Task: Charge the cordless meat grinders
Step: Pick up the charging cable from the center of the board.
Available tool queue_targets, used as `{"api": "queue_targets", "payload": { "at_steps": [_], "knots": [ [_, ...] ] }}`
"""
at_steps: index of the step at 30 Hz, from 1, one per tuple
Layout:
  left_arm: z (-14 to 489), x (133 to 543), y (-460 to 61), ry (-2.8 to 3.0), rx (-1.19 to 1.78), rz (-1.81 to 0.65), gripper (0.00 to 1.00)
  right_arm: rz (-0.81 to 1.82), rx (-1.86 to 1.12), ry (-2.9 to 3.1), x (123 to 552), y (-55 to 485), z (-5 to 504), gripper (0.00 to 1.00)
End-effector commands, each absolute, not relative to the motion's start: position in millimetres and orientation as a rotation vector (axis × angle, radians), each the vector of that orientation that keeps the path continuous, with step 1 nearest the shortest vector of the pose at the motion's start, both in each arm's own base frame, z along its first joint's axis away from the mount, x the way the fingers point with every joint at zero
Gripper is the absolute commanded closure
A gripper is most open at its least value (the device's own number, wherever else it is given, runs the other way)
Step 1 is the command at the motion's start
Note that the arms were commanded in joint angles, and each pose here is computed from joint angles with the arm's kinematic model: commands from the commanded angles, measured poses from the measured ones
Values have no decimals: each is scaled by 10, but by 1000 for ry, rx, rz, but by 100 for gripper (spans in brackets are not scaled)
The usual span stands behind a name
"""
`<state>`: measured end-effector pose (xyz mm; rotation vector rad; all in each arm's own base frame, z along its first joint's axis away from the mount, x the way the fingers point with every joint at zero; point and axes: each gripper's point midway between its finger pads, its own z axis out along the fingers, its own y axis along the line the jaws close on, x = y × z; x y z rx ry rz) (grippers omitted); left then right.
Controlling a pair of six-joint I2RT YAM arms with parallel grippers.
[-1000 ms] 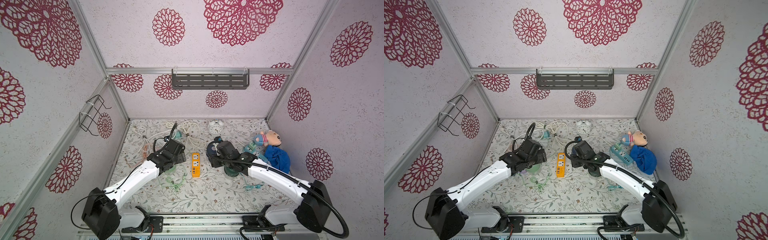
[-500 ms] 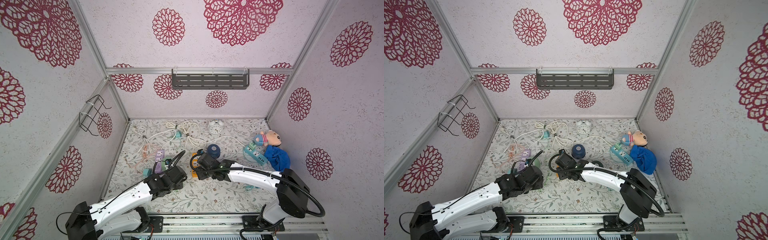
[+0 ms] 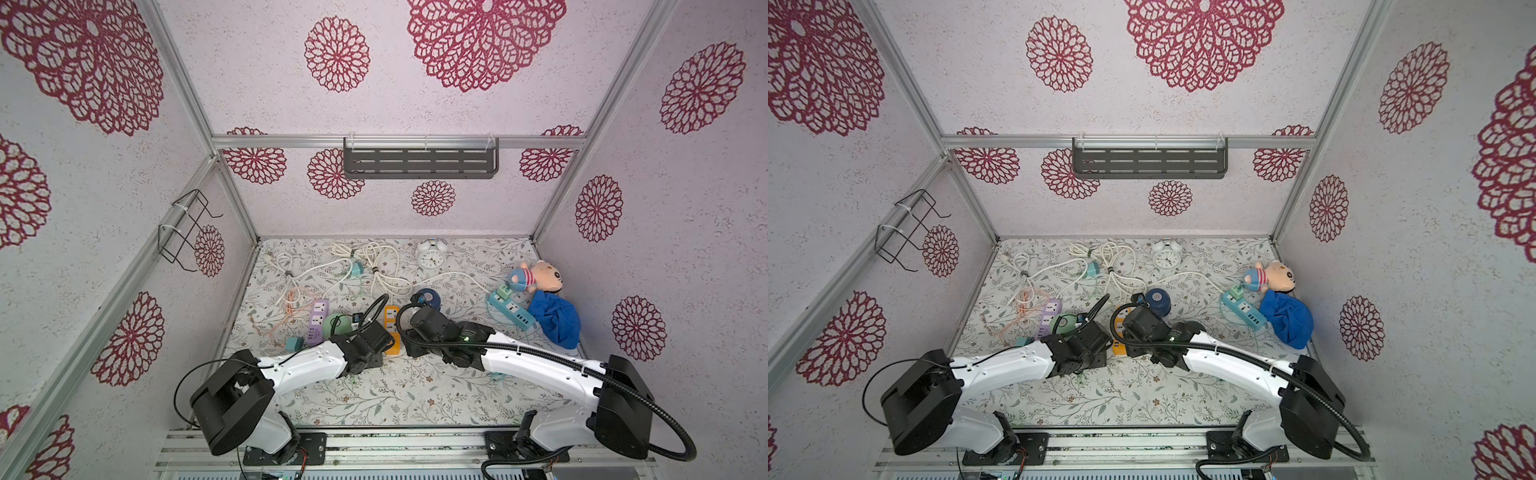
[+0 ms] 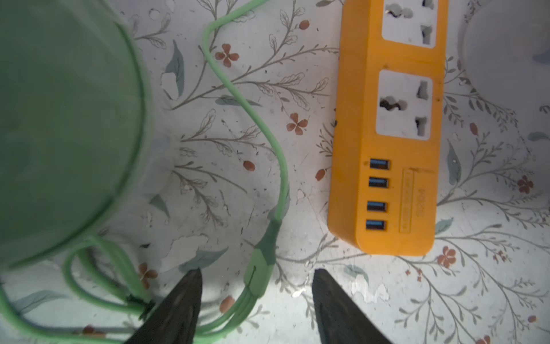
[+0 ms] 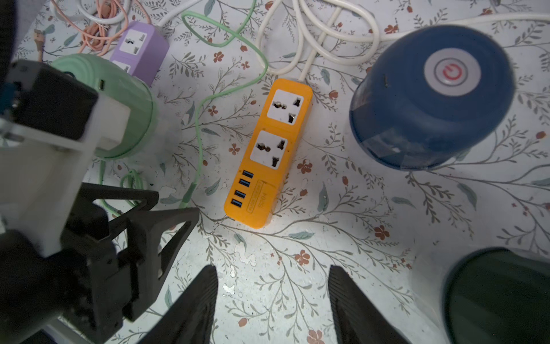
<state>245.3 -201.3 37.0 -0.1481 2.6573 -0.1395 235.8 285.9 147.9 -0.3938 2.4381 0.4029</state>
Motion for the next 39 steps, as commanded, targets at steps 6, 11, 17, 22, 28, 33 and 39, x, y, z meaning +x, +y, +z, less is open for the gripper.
{"api": "queue_targets", "payload": {
  "at_steps": [6, 11, 17, 22, 28, 33, 39],
  "knots": [
    [605, 2574, -2359, 2639, -70, -257, 61, 363, -315, 2405, 2369, 2598, 1570, 37],
    [1028, 2576, -2517, 2595, -49, -356, 75, 366, -295, 2379, 2385, 2510, 1632, 38],
    [1344, 2597, -2607, 2563, -46, -432, 78, 379, -277, 2363, 2411, 2429, 1675, 39],
    [1089, 2537, -2309, 2613, -75, -250, 39, 414, -292, 2383, 2362, 2464, 1614, 38],
    [745, 2435, -2113, 2645, -135, -207, 30, 469, -280, 2407, 2301, 2502, 1519, 38],
    [536, 2510, -2101, 2671, -142, -223, 35, 474, -284, 2417, 2305, 2532, 1501, 38],
    [239, 2586, -2197, 2724, -107, -260, 44, 466, -282, 2411, 2317, 2525, 1541, 38]
  ]
}}
